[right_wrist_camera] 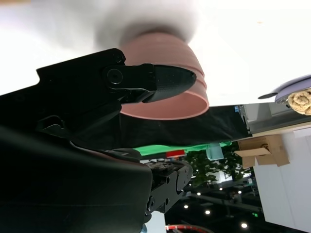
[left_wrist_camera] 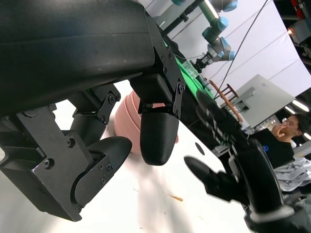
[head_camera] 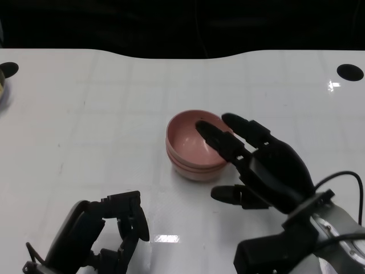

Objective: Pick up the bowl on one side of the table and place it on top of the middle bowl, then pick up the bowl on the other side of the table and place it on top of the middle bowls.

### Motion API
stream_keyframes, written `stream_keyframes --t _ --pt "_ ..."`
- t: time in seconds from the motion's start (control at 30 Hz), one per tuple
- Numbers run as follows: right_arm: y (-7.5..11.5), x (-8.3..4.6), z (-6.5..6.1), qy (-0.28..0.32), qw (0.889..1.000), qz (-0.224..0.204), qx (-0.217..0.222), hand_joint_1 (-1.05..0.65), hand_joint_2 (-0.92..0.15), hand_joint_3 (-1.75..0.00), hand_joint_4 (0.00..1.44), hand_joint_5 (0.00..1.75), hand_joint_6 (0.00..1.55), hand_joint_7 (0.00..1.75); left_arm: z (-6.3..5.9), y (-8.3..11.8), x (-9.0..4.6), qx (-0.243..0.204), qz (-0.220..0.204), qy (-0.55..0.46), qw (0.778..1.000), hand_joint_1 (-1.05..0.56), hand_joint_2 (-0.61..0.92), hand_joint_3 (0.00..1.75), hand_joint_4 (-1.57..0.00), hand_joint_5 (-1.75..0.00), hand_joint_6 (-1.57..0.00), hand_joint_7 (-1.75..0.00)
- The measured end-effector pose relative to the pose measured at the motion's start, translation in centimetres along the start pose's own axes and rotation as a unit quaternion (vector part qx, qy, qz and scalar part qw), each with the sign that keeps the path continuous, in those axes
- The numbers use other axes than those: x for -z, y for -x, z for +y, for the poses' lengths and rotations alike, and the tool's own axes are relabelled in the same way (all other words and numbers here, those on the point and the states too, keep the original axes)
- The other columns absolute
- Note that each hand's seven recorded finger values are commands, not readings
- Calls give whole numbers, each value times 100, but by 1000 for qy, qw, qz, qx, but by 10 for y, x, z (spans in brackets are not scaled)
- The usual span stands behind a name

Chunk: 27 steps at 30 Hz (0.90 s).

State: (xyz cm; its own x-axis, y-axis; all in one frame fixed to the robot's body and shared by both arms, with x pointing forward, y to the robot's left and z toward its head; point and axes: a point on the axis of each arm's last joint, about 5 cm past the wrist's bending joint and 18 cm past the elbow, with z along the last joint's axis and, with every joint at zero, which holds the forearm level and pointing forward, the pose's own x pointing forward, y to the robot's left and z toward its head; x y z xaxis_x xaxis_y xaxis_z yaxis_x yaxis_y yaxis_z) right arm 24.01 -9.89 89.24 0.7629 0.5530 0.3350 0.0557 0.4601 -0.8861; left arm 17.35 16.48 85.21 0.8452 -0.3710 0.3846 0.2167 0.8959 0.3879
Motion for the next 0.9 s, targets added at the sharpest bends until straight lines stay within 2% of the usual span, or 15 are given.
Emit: stream_keyframes --t 0.07,0.13,0.17,0.23,0.3,0.43,0.57,0.67,0.7,0.77,0.8,0.9 --pt "6 0 -1 -9 1000 3 6 -63 -92 -24 2 76 32 13 0 -1 0 1 -1 -1 1000 -1 23 157 -90 -167 -86 -146" --pt "14 1 -4 -22 1000 3 20 -56 -92 -17 8 87 42 18 0 -2 0 1 -2 -2 1000 -1 23 157 -90 -166 -86 -146" --pt "18 1 -5 -29 999 4 29 -46 -89 -10 19 88 53 20 0 -2 0 2 -3 -2 1000 -2 24 157 -90 -166 -86 -146" --pt "27 1 -5 -48 997 4 56 -37 -88 -4 31 86 62 20 1 -2 0 1 -4 -2 1000 -2 24 156 -91 -166 -86 -146" --pt "35 1 -5 -66 995 6 80 -26 -86 -1 45 91 73 23 1 -3 0 2 -4 -2 1000 -2 23 156 -91 -166 -86 -146" --pt "52 -1 -7 -95 989 16 108 -20 -88 -2 54 109 84 31 1 -4 0 2 -6 -3 1000 -1 23 156 -91 -166 -86 -145" --pt "69 -3 -10 -127 983 29 127 -6 -88 -2 80 112 103 44 1 -4 0 2 -5 -3 1000 -2 23 156 -91 -166 -86 -146" --pt "80 -3 -12 -143 980 29 139 2 -87 -4 90 114 110 52 1 -4 0 2 -5 -3 1000 -2 23 157 -90 -167 -86 -146" --pt "83 -3 -12 -149 978 26 142 6 -84 -12 94 115 111 60 1 -4 0 2 -6 -4 1000 -3 23 157 -90 -167 -86 -146" --pt "88 -4 -12 -160 975 23 153 9 -46 -87 97 116 106 75 2 -4 0 1 -5 -3 1000 -3 23 157 -90 -168 -85 -146" --pt "91 -4 -12 -164 974 23 157 11 -31 -116 98 118 106 81 2 -4 0 1 -5 -4 1000 -4 23 157 -90 -168 -85 -146" --pt "94 -5 -11 -178 969 24 167 13 -13 -154 99 130 106 93 4 -3 0 2 -4 -7 1000 -4 24 156 -90 -169 -85 -147"
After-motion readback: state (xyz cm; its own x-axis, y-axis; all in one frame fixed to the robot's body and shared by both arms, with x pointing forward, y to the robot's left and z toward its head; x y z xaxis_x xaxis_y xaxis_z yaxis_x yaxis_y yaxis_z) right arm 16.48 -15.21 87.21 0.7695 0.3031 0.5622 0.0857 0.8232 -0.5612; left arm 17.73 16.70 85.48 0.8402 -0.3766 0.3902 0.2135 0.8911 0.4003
